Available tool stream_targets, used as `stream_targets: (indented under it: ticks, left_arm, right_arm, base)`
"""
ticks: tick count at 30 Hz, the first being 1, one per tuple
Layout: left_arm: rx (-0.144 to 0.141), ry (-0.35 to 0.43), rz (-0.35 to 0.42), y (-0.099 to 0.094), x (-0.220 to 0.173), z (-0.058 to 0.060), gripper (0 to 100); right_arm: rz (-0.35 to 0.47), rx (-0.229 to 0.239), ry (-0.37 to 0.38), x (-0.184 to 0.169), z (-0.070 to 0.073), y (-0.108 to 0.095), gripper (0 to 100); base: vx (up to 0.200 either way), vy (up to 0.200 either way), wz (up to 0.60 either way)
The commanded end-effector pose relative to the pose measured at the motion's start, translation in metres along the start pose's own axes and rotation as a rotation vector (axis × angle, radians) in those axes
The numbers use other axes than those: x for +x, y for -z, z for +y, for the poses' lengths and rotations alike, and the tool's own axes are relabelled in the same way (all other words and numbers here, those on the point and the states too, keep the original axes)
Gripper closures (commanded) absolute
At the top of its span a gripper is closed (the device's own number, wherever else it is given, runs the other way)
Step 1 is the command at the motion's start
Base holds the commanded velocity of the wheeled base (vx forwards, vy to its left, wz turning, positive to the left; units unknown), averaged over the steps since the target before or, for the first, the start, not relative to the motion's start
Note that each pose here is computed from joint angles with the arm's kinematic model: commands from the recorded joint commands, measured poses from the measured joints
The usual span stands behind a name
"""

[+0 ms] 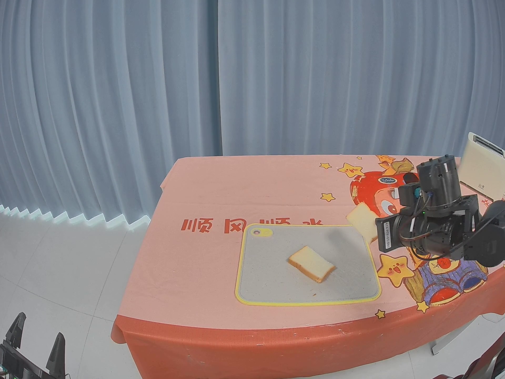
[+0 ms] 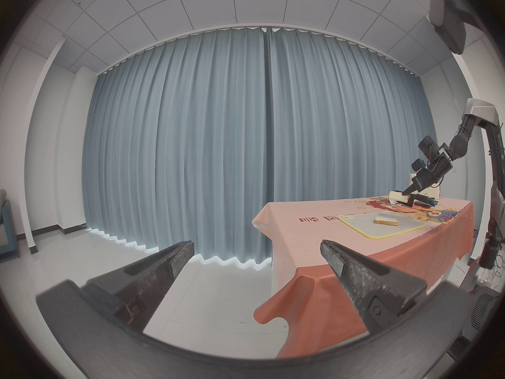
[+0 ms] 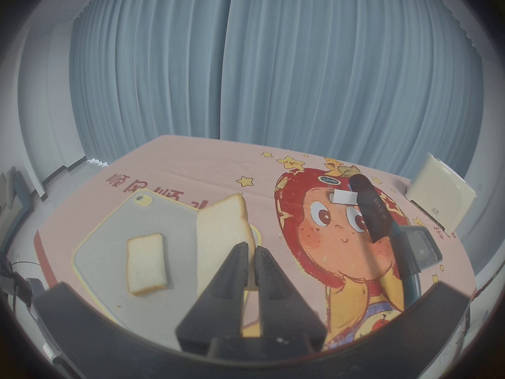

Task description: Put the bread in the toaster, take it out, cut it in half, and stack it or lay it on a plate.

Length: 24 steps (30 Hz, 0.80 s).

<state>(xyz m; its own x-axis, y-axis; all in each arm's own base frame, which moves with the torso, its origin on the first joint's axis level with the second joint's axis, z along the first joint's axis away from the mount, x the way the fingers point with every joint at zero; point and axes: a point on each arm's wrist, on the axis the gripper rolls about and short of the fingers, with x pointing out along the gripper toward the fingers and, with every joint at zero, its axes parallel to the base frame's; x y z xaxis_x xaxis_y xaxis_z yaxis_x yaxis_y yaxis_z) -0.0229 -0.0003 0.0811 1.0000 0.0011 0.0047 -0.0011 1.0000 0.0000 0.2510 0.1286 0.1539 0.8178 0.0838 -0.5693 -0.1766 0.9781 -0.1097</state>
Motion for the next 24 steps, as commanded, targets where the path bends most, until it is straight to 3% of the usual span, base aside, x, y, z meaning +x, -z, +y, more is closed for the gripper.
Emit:
stream_targets:
  ticks: [1, 7, 12, 21, 24]
  left_arm:
    - [0.0, 0.0, 0.0, 0.005, 0.0, 0.0, 0]
    - [0.0, 0.0, 0.0, 0.005, 0.0, 0.0, 0]
    - [0.0, 0.0, 0.0, 0.005, 0.0, 0.0, 0]
    - [0.0, 0.0, 0.0, 0.005, 0.0, 0.0, 0]
    - [0.0, 0.0, 0.0, 0.005, 0.0, 0.0, 0]
  right_arm:
    - [-0.063, 0.022, -0.013, -0.031, -0.01, 0.001, 100]
    - [-0.123, 0.049, -0.021, -0.049, -0.018, 0.016, 100]
    - [-0.226, 0.076, -0.037, -0.058, -0.019, 0.021, 100]
    - [-0.271, 0.067, -0.07, -0.065, -0.014, 0.022, 100]
    - [-0.296, 0.048, -0.114, -0.078, -0.006, 0.022, 100]
  base:
    - [0.0, 0.0, 0.0]
    - [0.0, 0.0, 0.0]
    - [0.0, 0.0, 0.0]
    - [0.0, 0.0, 0.0]
    - [0.0, 0.0, 0.0]
